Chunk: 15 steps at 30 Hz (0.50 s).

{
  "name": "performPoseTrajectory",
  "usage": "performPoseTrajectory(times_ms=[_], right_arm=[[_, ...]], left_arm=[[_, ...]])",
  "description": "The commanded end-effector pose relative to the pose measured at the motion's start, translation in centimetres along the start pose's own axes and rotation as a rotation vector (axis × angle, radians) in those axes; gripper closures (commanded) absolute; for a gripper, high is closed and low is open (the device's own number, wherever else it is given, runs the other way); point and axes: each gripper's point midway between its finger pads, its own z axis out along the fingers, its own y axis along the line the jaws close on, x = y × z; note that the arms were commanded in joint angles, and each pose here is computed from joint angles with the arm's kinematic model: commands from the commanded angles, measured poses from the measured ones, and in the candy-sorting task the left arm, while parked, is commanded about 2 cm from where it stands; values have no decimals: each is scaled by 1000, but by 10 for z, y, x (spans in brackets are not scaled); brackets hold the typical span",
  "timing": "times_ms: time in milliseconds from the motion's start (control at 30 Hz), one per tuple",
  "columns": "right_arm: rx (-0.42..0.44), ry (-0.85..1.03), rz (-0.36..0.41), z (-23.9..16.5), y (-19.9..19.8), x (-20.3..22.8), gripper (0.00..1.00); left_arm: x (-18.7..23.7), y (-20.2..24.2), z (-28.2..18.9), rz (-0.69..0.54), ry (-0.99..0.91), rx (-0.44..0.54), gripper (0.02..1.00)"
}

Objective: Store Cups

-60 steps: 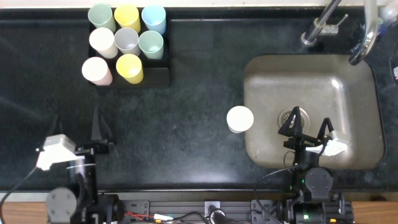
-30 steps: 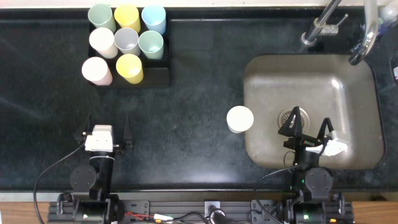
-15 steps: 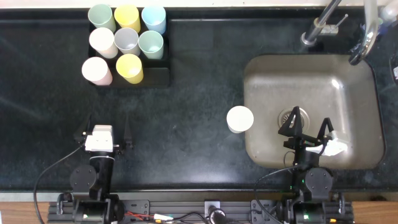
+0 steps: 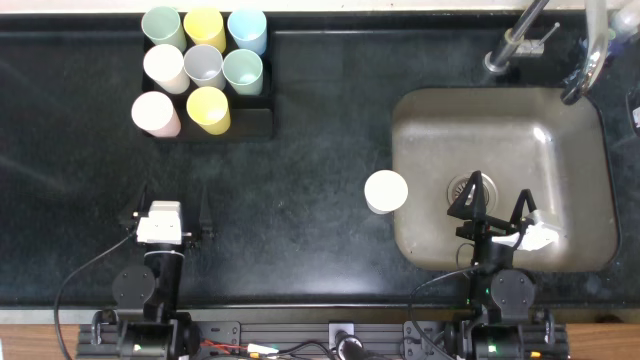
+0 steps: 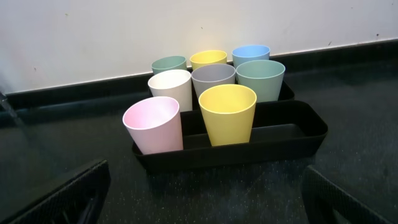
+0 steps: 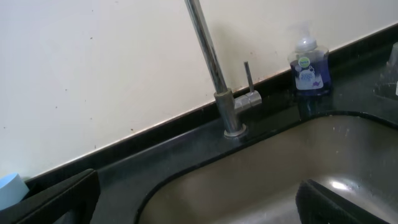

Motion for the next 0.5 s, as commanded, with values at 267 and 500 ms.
performPoseTrajectory(times_ms=[267, 500], right_arm=[[3, -4, -3, 0, -2, 2, 3], [-44, 27, -4, 0, 6, 8, 3]], left_arm=[[-2, -3, -1, 17, -11, 18, 18], [-2, -3, -1, 17, -11, 18, 18]])
